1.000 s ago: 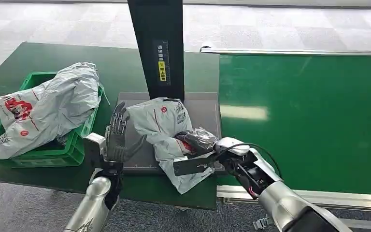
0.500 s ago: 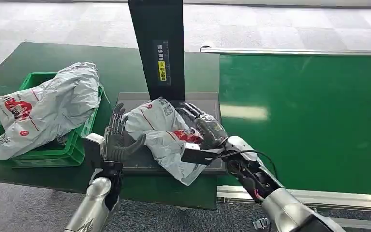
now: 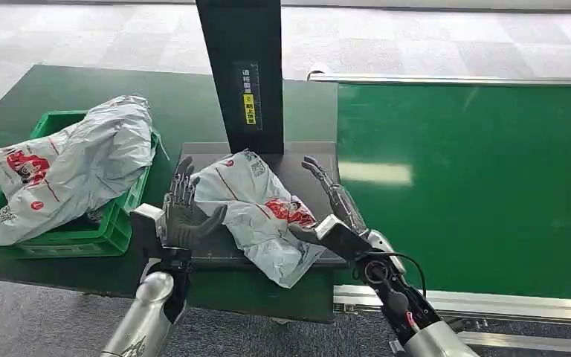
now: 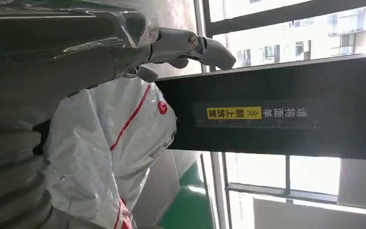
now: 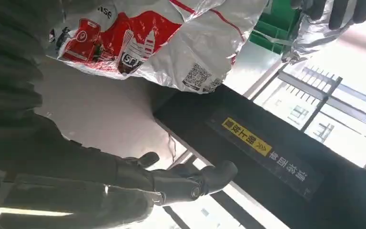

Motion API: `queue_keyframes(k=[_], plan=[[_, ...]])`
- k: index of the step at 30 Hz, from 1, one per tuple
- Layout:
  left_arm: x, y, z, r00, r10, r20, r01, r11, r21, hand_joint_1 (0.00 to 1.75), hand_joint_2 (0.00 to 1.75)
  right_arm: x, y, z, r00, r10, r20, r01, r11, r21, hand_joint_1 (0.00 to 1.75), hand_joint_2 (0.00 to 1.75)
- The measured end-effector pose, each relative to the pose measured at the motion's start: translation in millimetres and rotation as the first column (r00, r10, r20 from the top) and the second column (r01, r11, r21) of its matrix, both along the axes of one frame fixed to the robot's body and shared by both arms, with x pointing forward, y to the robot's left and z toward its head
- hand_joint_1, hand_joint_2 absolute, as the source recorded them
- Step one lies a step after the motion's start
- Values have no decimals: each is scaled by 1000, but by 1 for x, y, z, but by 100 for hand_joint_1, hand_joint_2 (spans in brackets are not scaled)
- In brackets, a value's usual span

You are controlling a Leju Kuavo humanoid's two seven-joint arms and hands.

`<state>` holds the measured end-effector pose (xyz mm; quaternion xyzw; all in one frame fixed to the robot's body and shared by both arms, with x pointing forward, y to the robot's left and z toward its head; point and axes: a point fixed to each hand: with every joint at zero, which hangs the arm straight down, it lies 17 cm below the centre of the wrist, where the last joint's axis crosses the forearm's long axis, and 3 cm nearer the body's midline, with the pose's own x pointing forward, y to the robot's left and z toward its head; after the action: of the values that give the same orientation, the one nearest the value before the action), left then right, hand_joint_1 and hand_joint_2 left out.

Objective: Moved the parcel from conveyor to table for the left to box.

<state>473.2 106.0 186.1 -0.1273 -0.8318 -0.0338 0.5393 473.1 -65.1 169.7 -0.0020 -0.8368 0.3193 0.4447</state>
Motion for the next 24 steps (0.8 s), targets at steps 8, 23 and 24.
queue_keyframes(k=[8,23,24], plan=[[0,-1,-3,1000,-4,-10,4,1000,-4,0,175,-5,-18,-7,997,-65,-50,71,990,122,0,175],[-19,-35,-17,992,-129,-9,129,985,114,0,175,0,-82,28,965,-260,-19,250,904,347,0,175],[-19,-35,-17,991,-130,-9,131,985,115,0,175,0,-83,29,965,-262,-18,252,902,350,0,175]])
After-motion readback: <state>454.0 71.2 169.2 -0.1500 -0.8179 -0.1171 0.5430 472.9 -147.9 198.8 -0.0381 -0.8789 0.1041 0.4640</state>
